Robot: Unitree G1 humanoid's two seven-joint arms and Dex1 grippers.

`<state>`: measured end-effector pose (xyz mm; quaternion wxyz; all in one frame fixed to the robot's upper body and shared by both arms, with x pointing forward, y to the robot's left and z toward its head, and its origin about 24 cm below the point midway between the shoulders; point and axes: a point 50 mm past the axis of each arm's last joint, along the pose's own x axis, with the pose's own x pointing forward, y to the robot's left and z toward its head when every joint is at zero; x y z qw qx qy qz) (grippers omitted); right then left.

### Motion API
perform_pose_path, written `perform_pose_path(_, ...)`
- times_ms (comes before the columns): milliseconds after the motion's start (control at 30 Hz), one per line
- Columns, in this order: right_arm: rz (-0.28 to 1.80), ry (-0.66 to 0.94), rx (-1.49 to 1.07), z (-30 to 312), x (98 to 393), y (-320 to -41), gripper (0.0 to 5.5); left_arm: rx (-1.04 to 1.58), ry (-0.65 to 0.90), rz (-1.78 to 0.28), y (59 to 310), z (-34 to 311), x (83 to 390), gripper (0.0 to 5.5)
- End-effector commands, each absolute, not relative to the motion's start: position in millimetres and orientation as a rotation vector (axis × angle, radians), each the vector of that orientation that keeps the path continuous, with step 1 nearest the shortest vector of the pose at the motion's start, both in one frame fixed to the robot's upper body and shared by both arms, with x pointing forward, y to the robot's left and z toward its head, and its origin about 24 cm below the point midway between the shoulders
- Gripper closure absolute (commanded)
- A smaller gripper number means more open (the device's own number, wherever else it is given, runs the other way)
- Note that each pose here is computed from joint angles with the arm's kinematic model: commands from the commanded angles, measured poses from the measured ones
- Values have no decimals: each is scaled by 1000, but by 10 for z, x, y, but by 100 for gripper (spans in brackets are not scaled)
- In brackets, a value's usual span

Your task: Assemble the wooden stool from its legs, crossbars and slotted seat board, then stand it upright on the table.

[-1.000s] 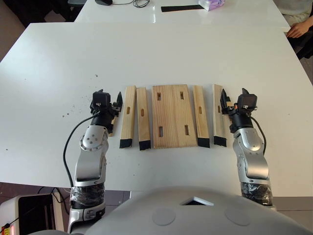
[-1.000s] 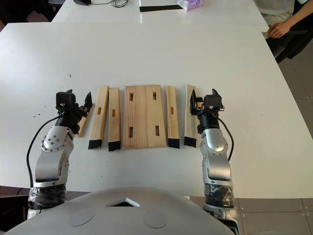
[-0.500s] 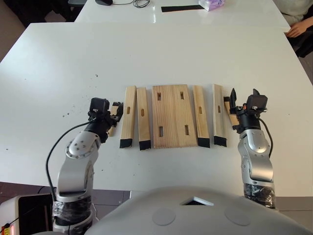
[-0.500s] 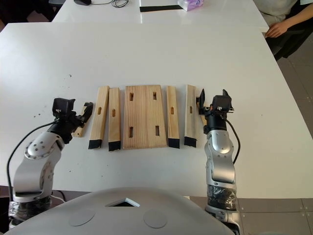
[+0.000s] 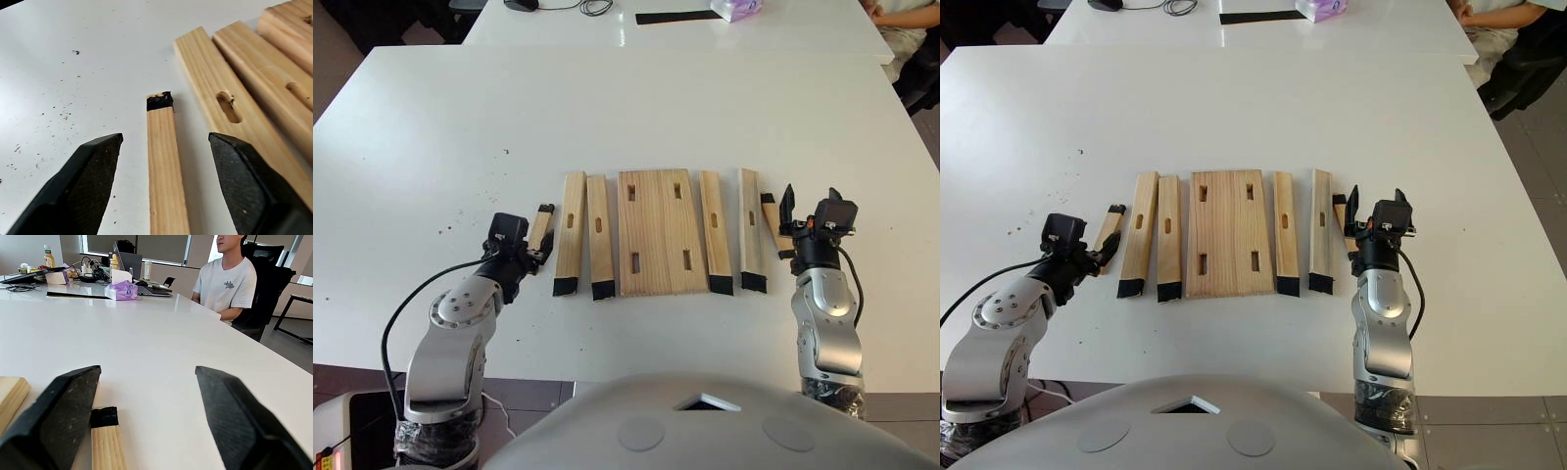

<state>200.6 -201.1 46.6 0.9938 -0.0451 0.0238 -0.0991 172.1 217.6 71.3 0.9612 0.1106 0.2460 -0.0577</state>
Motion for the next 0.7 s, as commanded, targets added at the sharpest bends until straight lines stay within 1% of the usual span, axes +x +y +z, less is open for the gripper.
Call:
perform_pose_path(33, -189, 53, -100, 473, 2006, -2011, 193, 235, 516, -71, 2221, 685, 1735, 224)
perform_pose_path(167, -182, 52, -104, 485, 2019, -2005, 193, 246, 543, -82, 2212, 625, 1718, 224)
perform_pose_path(400, -165, 52, -111, 497, 2041, -2005, 193, 273, 595, -55, 2272, 516, 1681, 224)
perform_pose_path(533, -156, 55, -112, 499, 2046, -1995, 193, 208, 638, -48, 2268, 442, 1643, 224)
perform_pose_path(700, -151, 58, -113, 499, 2044, -1987, 193, 177, 695, -99, 2218, 363, 1614, 224)
